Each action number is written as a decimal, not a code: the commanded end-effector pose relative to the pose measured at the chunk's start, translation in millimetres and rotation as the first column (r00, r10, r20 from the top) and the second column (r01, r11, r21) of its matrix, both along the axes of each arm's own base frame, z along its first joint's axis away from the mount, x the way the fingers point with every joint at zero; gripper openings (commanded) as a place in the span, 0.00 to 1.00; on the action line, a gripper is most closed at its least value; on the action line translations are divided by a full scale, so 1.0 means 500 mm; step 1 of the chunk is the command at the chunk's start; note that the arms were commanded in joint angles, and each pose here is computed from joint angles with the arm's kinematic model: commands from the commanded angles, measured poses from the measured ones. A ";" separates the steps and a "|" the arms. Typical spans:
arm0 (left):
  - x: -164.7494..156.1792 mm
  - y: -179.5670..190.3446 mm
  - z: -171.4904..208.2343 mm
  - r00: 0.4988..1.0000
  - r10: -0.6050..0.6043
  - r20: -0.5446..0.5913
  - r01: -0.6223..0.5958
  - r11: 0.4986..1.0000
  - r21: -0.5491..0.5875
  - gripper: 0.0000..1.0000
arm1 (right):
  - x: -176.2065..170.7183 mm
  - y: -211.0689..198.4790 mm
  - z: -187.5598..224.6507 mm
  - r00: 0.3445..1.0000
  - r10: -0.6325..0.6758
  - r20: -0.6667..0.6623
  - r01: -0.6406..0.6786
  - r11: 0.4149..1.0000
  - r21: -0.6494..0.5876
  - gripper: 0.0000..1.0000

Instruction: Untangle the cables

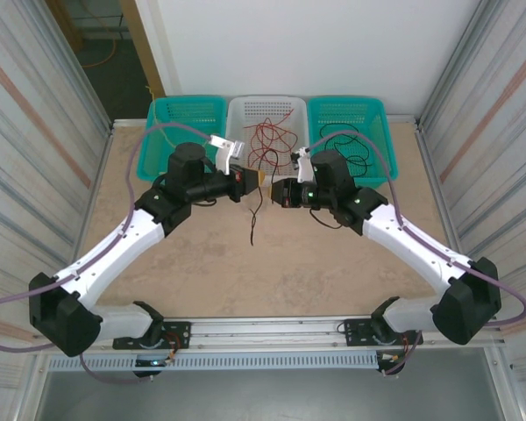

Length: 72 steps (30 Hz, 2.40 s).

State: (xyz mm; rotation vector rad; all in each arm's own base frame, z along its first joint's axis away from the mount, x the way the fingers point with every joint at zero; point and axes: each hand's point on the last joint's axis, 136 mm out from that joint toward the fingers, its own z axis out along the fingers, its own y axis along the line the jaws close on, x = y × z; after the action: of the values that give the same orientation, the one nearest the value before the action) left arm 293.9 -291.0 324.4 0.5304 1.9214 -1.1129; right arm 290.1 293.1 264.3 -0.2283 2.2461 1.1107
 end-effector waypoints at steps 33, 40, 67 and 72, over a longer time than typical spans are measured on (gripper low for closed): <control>-0.054 0.033 -0.026 0.992 -0.106 -0.062 0.107 0.994 0.004 0.51 | 0.105 -0.241 0.399 0.852 -0.320 0.415 0.308 0.946 0.096 0.00; -0.067 0.048 -0.045 0.994 -0.075 -0.081 0.075 0.997 -0.001 0.56 | 0.141 -0.310 0.460 0.784 -0.442 0.435 0.439 0.891 0.113 0.00; -0.082 0.070 -0.135 0.985 -0.011 -0.170 0.010 1.000 -0.010 0.55 | 0.373 -0.517 0.424 0.645 -0.677 0.354 0.707 0.704 0.059 0.00; -0.081 0.076 -0.142 0.985 0.006 -0.171 -0.004 1.000 0.010 0.56 | 0.429 -0.555 0.363 0.639 -0.706 0.307 0.745 0.667 -0.016 0.00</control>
State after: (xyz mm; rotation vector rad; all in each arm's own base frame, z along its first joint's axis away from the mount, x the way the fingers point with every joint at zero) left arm 256.4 -257.9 248.9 0.4519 2.0912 -1.2011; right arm 497.5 28.5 455.6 0.3827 1.8268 0.4711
